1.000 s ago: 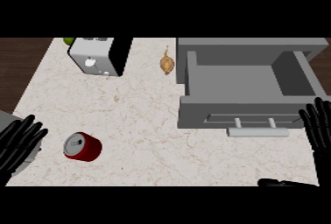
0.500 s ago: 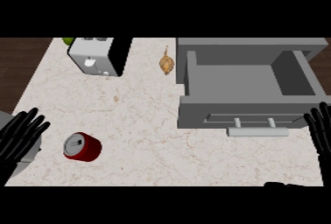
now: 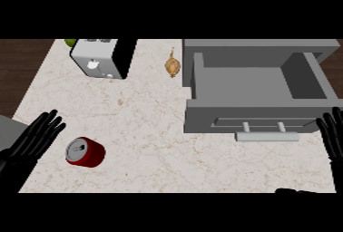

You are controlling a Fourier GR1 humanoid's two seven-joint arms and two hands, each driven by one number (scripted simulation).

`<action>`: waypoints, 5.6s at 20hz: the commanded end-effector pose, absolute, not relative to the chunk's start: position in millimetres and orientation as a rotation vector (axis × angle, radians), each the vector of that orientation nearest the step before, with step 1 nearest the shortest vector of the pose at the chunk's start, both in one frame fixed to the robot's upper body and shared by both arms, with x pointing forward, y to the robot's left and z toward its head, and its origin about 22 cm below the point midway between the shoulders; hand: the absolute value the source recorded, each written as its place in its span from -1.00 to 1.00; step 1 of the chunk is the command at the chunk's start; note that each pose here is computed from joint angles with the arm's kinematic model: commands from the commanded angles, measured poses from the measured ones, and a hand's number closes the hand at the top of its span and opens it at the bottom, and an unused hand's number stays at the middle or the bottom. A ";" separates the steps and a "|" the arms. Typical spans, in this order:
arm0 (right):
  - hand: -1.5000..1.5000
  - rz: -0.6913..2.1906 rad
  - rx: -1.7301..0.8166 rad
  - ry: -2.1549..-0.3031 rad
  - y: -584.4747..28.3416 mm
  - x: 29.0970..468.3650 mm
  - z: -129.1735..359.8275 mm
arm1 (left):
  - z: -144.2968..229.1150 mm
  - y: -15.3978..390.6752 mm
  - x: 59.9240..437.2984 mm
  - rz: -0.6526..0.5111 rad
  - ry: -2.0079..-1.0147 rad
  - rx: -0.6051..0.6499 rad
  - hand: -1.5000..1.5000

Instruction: Pick up the can, place it into the drawer and close the drawer

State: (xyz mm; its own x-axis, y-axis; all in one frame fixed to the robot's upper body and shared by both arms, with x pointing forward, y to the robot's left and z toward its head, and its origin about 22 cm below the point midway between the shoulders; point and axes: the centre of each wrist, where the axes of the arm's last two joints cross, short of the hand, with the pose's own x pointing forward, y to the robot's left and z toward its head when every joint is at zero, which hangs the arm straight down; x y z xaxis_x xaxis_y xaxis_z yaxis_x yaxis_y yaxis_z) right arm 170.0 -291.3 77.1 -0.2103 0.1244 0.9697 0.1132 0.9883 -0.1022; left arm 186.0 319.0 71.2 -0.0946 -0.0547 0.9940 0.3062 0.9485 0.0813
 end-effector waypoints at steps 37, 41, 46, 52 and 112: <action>-1.00 0.024 -0.172 -1.797 -297.1 144.2 71.3 | -69.7 382.9 203.8 -0.267 -1.545 -0.083 -1.00; -1.00 0.018 -0.178 -1.800 -304.7 149.4 66.4 | -80.7 382.2 205.4 -0.251 -1.521 -0.093 -1.00; -1.00 0.015 -0.191 -1.798 -316.3 155.5 69.5 | -89.5 372.2 217.1 -0.244 -1.516 -0.107 -1.00; -1.00 0.027 -0.169 -1.815 -289.4 156.7 83.3 | -102.0 362.6 215.0 -0.239 -1.522 -0.098 -1.00; -1.00 -0.032 -0.176 -1.838 -302.9 131.1 100.7 | 53.0 188.3 320.9 -0.035 -1.777 -0.008 1.00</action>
State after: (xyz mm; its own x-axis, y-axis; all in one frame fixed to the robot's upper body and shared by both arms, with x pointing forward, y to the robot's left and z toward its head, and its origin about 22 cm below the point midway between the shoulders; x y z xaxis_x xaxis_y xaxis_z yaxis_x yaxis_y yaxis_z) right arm 136.9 -300.4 101.0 -0.2540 0.1019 0.9618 0.1387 0.9880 -0.0681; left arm 319.2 217.8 20.8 -0.1636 0.0031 0.9865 0.0015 1.0000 -0.0029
